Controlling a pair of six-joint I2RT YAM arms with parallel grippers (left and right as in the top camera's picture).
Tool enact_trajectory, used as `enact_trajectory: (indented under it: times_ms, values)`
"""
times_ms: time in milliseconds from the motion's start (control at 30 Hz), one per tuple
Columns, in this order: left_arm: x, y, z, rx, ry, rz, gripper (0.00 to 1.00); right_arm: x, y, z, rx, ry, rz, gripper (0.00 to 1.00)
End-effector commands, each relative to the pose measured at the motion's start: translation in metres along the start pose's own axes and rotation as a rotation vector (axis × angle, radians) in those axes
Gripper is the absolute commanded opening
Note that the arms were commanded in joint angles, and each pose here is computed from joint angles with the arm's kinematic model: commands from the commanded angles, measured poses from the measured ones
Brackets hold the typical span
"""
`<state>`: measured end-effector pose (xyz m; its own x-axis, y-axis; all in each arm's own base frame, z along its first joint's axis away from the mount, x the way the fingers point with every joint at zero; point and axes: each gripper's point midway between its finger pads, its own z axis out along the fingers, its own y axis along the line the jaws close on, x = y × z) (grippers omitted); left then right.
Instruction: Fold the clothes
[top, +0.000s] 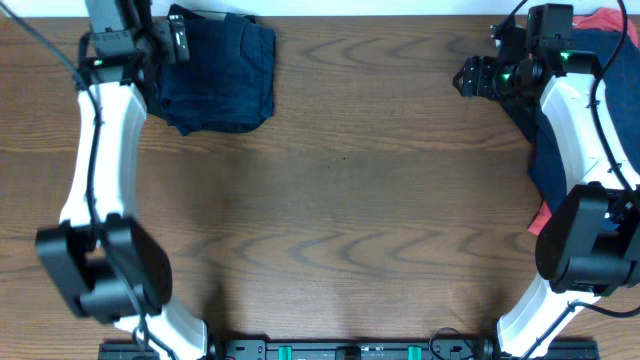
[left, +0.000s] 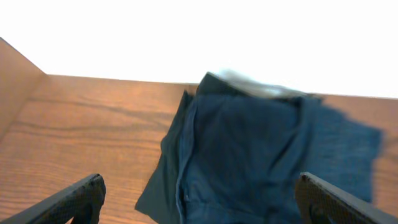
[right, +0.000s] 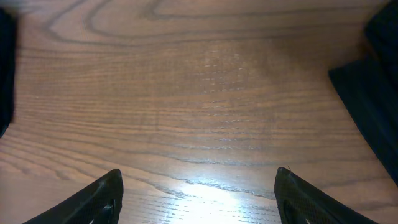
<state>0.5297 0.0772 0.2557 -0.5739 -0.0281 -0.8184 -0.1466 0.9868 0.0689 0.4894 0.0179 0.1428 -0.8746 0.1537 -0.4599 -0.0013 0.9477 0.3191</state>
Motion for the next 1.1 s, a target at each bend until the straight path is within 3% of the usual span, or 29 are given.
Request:
enact_trajectory:
  times_ms: [0, 100, 200, 300, 667, 1067]
  values:
    - [-0.001, -0.019, -0.012, 0.063, 0.011, -0.032, 0.98, -0.003, 0.015, -0.007, -0.057, -0.012, -0.067, 0.76]
    - [-0.006, -0.039, -0.02, 0.14, -0.005, -0.021, 0.98, -0.003, 0.024, -0.016, -0.085, -0.016, -0.132, 0.76]
    - [-0.008, -0.06, -0.023, 0.207, -0.013, -0.007, 0.98, -0.003, 0.026, -0.03, -0.039, -0.029, -0.201, 0.93]
    - [0.001, -0.078, -0.027, 0.251, 0.023, 0.009, 0.98, -0.006, 0.025, -0.046, 0.031, -0.057, -0.22, 0.98]
    - [0.022, -0.111, -0.035, 0.306, 0.101, 0.05, 0.98, -0.026, 0.044, -0.127, 0.171, -0.24, -0.331, 0.99]
    - [0.023, -0.11, -0.035, 0.306, 0.105, 0.05, 0.98, -0.007, 0.032, -0.131, 0.226, -0.168, -0.312, 0.99]
